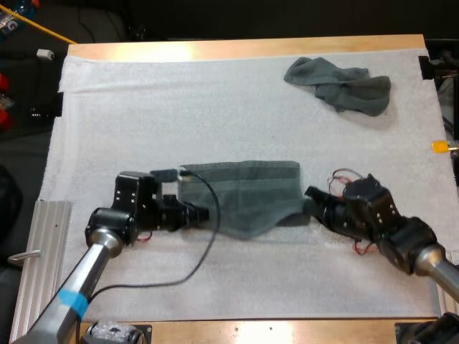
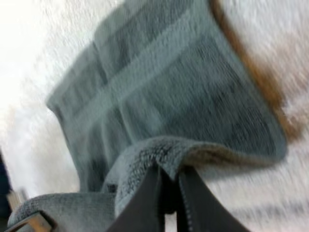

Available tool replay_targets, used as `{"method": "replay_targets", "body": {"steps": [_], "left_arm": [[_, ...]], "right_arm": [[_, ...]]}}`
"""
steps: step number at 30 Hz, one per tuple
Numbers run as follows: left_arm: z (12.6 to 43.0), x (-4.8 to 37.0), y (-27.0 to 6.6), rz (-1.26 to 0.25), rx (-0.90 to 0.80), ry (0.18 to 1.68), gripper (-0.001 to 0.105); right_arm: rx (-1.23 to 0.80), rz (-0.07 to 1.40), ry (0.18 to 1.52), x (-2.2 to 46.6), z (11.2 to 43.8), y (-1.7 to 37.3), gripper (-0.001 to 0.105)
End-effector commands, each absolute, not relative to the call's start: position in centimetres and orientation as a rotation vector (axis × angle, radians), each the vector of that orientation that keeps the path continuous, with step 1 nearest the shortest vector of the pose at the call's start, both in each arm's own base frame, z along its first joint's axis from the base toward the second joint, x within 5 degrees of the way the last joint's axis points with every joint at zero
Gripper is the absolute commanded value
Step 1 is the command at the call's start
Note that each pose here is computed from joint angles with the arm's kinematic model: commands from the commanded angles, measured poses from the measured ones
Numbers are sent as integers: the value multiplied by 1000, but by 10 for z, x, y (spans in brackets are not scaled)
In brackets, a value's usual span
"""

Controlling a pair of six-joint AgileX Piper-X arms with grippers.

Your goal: Pick towel from pile, fold and stack

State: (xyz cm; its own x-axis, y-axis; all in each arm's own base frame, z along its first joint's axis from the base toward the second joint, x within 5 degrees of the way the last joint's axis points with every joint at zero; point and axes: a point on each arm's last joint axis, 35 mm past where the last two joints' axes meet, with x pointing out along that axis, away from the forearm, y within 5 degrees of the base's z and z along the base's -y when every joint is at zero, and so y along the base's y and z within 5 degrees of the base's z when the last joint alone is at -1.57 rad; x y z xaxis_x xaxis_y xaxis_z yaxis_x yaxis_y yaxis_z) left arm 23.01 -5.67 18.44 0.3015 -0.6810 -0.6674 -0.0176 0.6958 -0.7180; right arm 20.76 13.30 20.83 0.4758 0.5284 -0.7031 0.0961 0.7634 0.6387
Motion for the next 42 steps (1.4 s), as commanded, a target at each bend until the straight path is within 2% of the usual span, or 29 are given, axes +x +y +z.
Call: {"method": "replay_targets", "body": {"steps": [1, 7, 14, 21, 25, 27, 29, 34, 36, 39, 42], "left_arm": [[188, 239, -53, -484, -748, 1146, 0], [183, 255, -39, -428, -824, 1069, 0], [162, 266, -38, -394, -844, 1091, 0], [160, 272, -36, -324, -808, 1039, 0], [162, 275, -36, -338, -793, 1003, 0], [163, 275, -36, -338, -790, 994, 5], [163, 276, -35, -324, -784, 987, 14], [164, 277, -35, -313, -774, 966, 48], [168, 281, -35, -345, -768, 916, 53], [179, 289, -37, -438, -770, 817, 54], [192, 299, -38, -467, -782, 746, 54]], "right_arm": [[719, 327, 1035, 217, 210, 132, 0], [814, 286, 1041, 238, 191, 128, 0], [856, 294, 1040, 252, 173, 134, 0], [891, 296, 1018, 264, 161, 138, 0], [911, 278, 1032, 267, 152, 139, 0], [929, 256, 1051, 267, 147, 140, 1], [929, 247, 1063, 268, 143, 140, 8], [942, 293, 1000, 274, 144, 143, 57], [946, 324, 928, 279, 150, 144, 64], [962, 359, 794, 286, 161, 146, 64], [971, 359, 700, 290, 168, 146, 64]]}}
